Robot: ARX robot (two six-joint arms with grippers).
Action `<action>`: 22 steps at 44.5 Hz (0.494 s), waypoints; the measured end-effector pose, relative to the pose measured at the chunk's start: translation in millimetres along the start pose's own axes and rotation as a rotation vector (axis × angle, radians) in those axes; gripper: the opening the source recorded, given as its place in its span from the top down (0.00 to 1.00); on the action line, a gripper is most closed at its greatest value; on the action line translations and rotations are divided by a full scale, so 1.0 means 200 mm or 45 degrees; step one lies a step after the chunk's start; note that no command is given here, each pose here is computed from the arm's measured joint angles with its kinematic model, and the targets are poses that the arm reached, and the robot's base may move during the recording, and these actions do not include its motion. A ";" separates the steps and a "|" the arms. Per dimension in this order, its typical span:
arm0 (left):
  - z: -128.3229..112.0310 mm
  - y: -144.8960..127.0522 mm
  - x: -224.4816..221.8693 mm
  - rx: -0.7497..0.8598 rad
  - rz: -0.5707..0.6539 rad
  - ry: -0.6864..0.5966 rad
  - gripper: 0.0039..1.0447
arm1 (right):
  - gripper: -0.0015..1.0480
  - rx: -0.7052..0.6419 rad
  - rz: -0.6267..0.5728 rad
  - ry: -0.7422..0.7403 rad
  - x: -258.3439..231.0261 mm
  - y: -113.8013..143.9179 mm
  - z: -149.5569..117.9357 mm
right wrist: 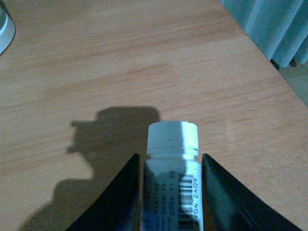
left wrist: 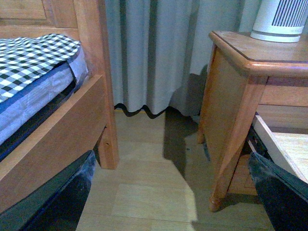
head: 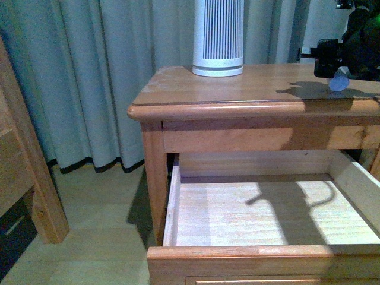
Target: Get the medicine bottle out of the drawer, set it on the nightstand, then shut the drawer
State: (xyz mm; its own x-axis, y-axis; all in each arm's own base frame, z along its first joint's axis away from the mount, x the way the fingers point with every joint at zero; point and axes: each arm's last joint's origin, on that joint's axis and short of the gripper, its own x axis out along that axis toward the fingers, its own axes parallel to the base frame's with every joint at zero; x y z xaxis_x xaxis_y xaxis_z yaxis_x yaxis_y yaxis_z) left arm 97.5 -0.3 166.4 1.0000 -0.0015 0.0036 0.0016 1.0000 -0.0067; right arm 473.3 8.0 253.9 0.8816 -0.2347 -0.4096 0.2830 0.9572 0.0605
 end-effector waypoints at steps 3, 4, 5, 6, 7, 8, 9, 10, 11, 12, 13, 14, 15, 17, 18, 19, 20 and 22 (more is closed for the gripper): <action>0.00 0.00 0.00 0.000 0.000 0.000 0.06 | 0.47 -0.002 0.003 0.000 0.00 0.01 0.00; 0.00 0.00 0.00 0.000 0.000 0.000 0.06 | 0.44 -0.002 0.004 -0.002 0.00 0.01 0.00; 0.00 0.00 0.00 0.000 0.000 0.000 0.06 | 0.39 0.000 0.005 -0.008 0.00 0.01 0.00; 0.00 0.00 0.00 0.000 0.000 0.000 0.06 | 0.34 0.002 0.007 -0.021 -0.01 0.01 0.01; 0.00 0.00 0.00 0.000 0.000 0.000 0.06 | 0.31 0.004 0.008 -0.028 -0.02 0.01 0.02; 0.00 0.00 0.00 0.000 0.000 0.000 0.06 | 0.26 0.008 0.011 -0.042 -0.03 0.00 0.04; 0.00 0.00 0.00 0.000 0.000 0.000 0.06 | 0.23 0.009 0.011 -0.057 -0.04 0.00 0.05; 0.00 0.00 0.00 0.000 0.000 0.000 0.06 | 0.20 0.010 0.011 -0.078 -0.06 0.00 0.06; 0.00 0.00 0.00 0.000 0.000 0.000 0.06 | 0.18 0.008 0.013 -0.088 -0.07 0.00 0.07; 0.00 0.00 0.00 0.000 0.000 0.000 0.06 | 0.15 0.008 0.017 -0.114 -0.09 0.00 0.09; 0.00 0.00 0.00 0.000 0.000 0.000 0.06 | 0.12 0.006 0.021 -0.138 -0.12 0.00 0.11; 0.00 0.00 0.00 0.000 0.000 0.000 0.06 | 0.09 0.005 0.028 -0.165 -0.16 -0.01 0.12; 0.00 0.00 0.00 0.000 0.000 0.000 0.06 | 0.07 0.004 0.032 -0.179 -0.17 -0.01 0.13; 0.00 0.00 0.00 0.000 0.000 0.000 0.06 | 0.05 -0.004 0.049 -0.241 -0.26 -0.01 0.16; 0.00 0.00 0.00 0.000 0.000 0.000 0.06 | 0.06 -0.004 0.060 -0.273 -0.31 -0.02 0.18; 0.00 0.00 0.00 0.000 0.000 0.000 0.06 | 0.07 0.000 0.070 -0.302 -0.36 -0.02 0.19; 0.00 0.00 0.00 0.000 0.000 0.000 0.06 | 0.07 0.004 0.095 -0.334 -0.44 -0.03 0.19; 0.00 0.00 0.00 0.000 0.000 0.000 0.06 | 0.07 0.007 0.132 -0.365 -0.55 -0.04 0.18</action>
State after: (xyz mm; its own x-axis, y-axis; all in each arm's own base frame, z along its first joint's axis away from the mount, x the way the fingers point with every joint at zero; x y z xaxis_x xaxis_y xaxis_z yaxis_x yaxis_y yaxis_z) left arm 97.5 -0.3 166.4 1.0000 -0.0015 0.0036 0.0016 1.0000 -0.0067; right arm 387.0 19.3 332.3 0.9764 -0.1748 -0.1272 0.1873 0.9778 0.0938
